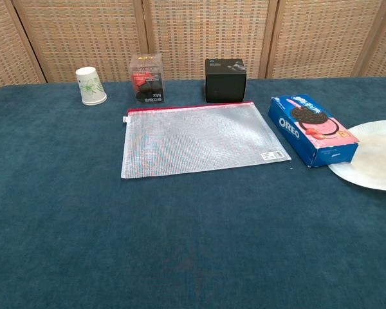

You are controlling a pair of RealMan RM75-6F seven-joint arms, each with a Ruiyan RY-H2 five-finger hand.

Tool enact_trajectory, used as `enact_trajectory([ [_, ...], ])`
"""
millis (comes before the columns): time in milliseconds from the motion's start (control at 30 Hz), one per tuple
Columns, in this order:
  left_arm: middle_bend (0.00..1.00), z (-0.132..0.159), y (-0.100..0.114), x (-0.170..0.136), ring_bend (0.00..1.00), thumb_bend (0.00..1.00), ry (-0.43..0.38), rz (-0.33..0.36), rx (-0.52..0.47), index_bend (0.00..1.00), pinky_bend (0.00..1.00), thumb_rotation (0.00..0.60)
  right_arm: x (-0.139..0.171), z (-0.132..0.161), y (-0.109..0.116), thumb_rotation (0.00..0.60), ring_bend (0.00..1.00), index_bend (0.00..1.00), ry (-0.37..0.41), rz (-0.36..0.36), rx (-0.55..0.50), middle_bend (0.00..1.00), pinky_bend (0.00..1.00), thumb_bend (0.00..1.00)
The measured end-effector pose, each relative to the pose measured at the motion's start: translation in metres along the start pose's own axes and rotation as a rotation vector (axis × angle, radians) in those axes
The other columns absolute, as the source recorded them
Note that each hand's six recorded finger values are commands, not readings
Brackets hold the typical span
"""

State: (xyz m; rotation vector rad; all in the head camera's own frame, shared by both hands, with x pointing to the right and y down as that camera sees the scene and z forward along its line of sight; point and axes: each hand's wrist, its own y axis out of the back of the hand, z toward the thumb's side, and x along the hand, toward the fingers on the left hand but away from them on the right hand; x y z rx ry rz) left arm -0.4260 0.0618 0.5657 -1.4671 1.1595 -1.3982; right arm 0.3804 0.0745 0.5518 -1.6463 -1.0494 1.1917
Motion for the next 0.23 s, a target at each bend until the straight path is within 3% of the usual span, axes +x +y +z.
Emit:
enact_trajectory([
  [100, 0.0, -0.027, 0.0, -0.043, 0.0, 0.0, 0.053, -0.003, 0.044, 0.0, 0.0, 0.6, 0.034, -0.017, 0.0, 0.6, 0.0, 0.02, -0.004, -0.028, 0.127, 0.0, 0.0, 0.0],
  [233, 0.0, -0.052, -0.002, -0.094, 0.0, 0.0, 0.098, -0.052, 0.079, 0.0, 0.0, 0.6, 0.071, -0.03, -0.004, 0.6, 0.0, 0.03, -0.021, -0.045, 0.216, 0.0, 0.0, 0.0],
])
